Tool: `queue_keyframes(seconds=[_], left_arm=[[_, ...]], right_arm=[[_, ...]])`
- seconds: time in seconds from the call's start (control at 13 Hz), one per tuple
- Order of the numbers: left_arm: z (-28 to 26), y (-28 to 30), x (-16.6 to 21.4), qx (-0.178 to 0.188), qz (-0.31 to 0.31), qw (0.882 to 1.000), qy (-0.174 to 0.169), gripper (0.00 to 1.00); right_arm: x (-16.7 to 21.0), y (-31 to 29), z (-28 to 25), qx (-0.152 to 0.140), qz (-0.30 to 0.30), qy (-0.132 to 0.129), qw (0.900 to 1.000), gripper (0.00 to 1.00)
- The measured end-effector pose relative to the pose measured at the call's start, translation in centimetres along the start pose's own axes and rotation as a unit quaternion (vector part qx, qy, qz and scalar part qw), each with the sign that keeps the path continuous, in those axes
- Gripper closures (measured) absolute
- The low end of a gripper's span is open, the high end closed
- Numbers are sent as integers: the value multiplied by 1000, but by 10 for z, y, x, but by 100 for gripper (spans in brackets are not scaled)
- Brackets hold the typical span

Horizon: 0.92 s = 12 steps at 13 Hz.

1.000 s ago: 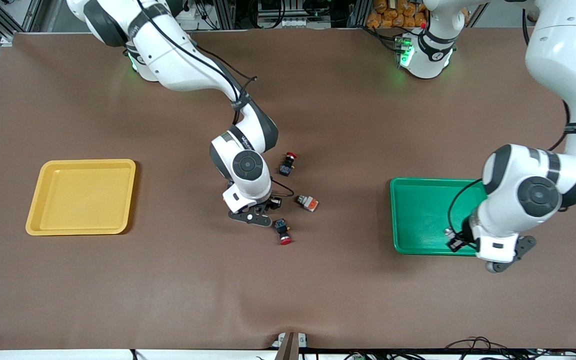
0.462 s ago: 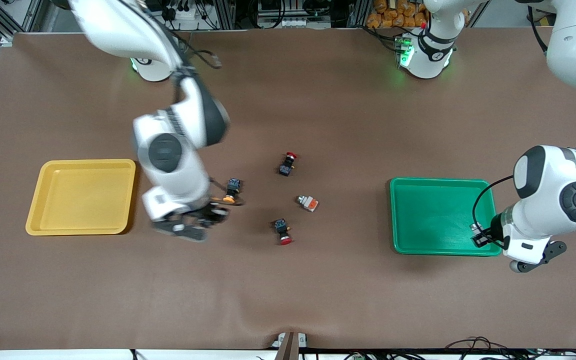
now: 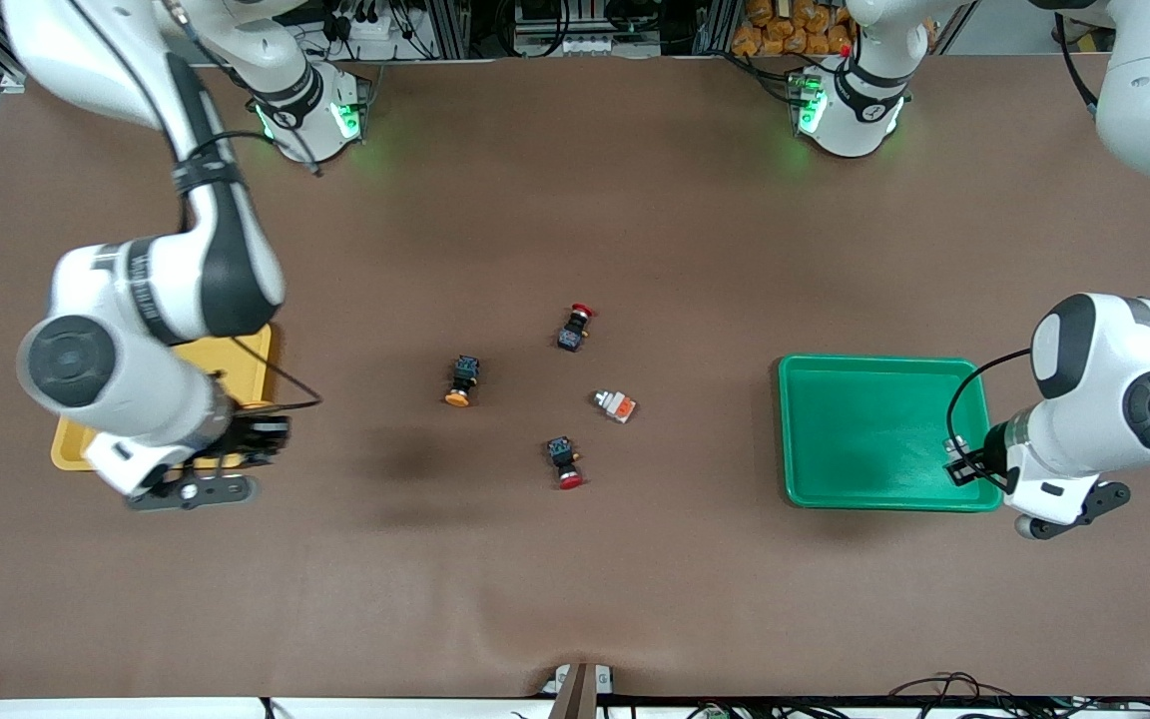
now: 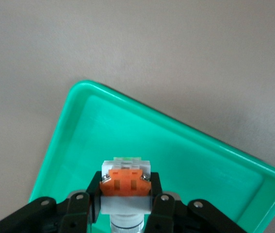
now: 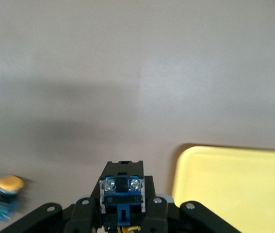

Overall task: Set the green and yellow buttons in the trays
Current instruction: 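Place the yellow button in the yellow tray while the left gripper releases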

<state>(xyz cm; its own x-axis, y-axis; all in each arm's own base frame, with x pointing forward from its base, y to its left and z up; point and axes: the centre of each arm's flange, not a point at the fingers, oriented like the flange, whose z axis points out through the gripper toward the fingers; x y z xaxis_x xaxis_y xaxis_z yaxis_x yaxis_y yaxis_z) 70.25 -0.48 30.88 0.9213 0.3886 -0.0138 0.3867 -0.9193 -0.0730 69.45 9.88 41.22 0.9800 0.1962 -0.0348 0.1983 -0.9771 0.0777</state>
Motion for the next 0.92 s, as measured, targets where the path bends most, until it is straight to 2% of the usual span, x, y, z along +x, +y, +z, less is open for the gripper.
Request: queue_keyframes(seconds=[0.15,0.38,0.62,0.77,0.85,0.92], left_arm=[[19,-1,-2,3,1,1000,-15,59],[37,-12,-2,7,-4,999,-31,59],[68,-11,-16,12,2,998,-56,59],[77,-14,-18,8,-3,998,-65,59],[76,-16,-18,0,-10,998,-69,53],[75,-15,-17,-8,-16,997,-71,43]], right_arm=[[-4,42,5,2,-71,-4,997,67],[-16,84,26,10,-164,-24,986,67],[-38,108,79,25,-171,-58,983,67],[-56,115,122,29,-166,-66,984,67],[-68,115,144,32,-164,-70,983,67],[-79,114,162,35,-163,-77,983,67]])
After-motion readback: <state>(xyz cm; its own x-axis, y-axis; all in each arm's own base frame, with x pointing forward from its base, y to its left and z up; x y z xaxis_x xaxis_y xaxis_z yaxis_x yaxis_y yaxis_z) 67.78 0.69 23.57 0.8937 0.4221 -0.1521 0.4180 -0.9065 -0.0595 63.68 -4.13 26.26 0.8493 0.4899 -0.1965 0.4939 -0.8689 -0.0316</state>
